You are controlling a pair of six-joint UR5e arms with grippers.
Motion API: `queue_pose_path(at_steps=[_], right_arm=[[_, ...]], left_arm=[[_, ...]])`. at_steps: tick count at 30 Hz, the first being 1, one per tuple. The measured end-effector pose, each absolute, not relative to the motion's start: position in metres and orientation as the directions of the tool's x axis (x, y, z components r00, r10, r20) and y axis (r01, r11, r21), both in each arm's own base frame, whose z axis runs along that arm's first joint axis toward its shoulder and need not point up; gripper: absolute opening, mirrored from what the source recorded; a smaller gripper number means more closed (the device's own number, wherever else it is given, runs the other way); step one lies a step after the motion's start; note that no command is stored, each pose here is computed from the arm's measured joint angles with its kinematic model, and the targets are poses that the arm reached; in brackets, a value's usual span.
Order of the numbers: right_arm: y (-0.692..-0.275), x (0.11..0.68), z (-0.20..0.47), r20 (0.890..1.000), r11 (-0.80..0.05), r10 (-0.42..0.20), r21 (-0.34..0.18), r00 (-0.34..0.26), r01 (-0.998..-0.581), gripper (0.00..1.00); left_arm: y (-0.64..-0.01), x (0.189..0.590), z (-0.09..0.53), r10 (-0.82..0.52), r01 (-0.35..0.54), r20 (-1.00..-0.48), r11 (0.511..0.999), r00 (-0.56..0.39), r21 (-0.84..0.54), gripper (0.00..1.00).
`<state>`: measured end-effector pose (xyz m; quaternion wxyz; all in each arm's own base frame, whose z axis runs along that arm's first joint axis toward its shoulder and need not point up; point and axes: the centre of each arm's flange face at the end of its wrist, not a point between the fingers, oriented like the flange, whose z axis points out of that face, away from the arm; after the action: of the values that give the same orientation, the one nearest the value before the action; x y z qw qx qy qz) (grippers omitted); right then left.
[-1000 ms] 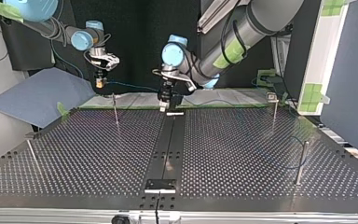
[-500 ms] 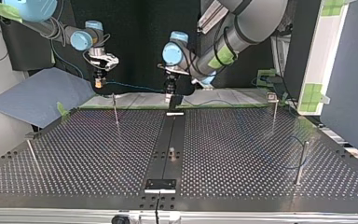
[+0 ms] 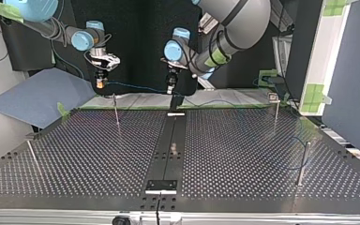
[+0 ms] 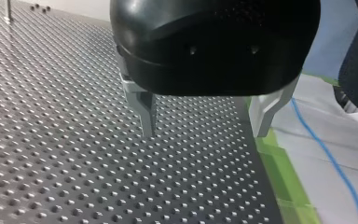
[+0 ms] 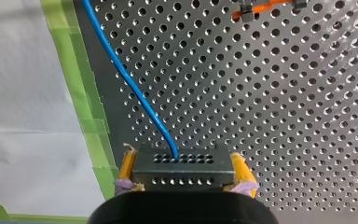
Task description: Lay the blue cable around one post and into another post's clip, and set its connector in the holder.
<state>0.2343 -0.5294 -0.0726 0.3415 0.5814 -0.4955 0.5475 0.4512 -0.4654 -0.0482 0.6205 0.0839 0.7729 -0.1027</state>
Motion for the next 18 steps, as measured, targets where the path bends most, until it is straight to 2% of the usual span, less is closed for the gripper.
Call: queue_pose_path(at_steps=[10, 18], right_arm=[[-0.529, 0.234, -0.073, 0.975, -0.278, -0.202, -0.144, -0.089, -0.950, 0.00], [-0.530, 0.235, -0.072, 0.976, -0.278, -0.200, -0.145, -0.091, -0.950, 0.00]], left_arm=[[-0.477, 0.456, -0.084, -0.018, 0.254, -0.965, 0.963, -0.262, -0.087, 1.00], [-0.466, 0.445, -0.134, 0.008, 0.235, -0.948, 0.969, -0.318, -0.070, 1.00]])
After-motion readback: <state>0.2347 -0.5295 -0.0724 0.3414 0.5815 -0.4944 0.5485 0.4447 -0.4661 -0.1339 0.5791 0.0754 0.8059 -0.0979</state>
